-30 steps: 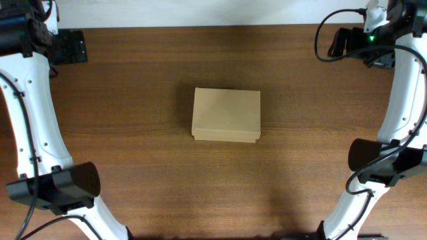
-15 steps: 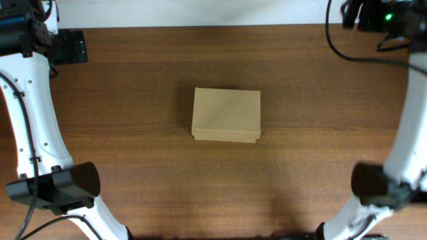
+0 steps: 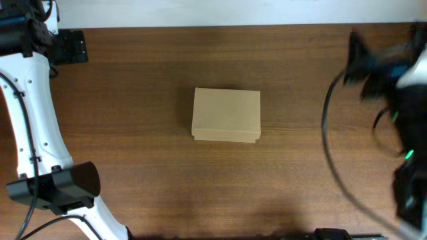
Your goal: Pack container
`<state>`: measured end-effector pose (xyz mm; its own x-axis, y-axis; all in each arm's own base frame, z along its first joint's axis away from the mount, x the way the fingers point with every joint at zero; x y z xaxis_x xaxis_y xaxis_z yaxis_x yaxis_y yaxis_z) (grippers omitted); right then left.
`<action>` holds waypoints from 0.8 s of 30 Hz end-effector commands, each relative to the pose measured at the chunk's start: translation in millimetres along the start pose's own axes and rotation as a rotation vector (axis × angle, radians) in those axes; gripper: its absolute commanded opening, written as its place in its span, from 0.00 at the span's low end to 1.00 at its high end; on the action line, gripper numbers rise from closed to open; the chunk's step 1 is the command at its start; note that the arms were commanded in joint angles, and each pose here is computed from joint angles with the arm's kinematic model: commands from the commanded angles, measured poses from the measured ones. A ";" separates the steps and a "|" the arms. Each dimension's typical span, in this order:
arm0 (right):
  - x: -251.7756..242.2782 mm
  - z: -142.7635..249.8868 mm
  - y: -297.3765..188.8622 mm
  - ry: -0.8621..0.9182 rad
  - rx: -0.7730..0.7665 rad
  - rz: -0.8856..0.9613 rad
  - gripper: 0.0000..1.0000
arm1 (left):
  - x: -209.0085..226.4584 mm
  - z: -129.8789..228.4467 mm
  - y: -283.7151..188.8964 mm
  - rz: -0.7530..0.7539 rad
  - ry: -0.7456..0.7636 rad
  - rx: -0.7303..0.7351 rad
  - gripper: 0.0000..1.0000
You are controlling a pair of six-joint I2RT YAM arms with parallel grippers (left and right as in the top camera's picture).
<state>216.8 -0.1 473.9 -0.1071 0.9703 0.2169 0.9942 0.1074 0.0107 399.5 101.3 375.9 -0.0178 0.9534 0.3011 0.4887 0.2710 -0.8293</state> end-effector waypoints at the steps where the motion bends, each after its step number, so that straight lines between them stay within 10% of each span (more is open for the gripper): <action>1: -7.6 52.1 -18.5 0.008 0.031 0.009 0.99 | 2.0 -0.8 -8.1 -0.001 -0.007 -0.022 1.00; 24: -43.1 250.6 -73.2 -0.008 -0.060 -0.007 0.99 | 2.0 -0.8 -8.1 -0.001 -0.007 -0.022 1.00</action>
<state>142.4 5.1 231.7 -0.1267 0.9711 0.2021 0.9895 0.1096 0.0940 399.2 101.2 375.5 -0.0168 0.9536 0.3005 0.4860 0.2704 -0.8311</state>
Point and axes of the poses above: each gripper's point midway between its finger pads, its own y axis out along the fingers, its own x axis along the line the jaws close on, z = x × y, the point moved 9 cm from there along -y, back along the fingers, and after that the axes turned 14 degrees about y, right-handed, at the moved point
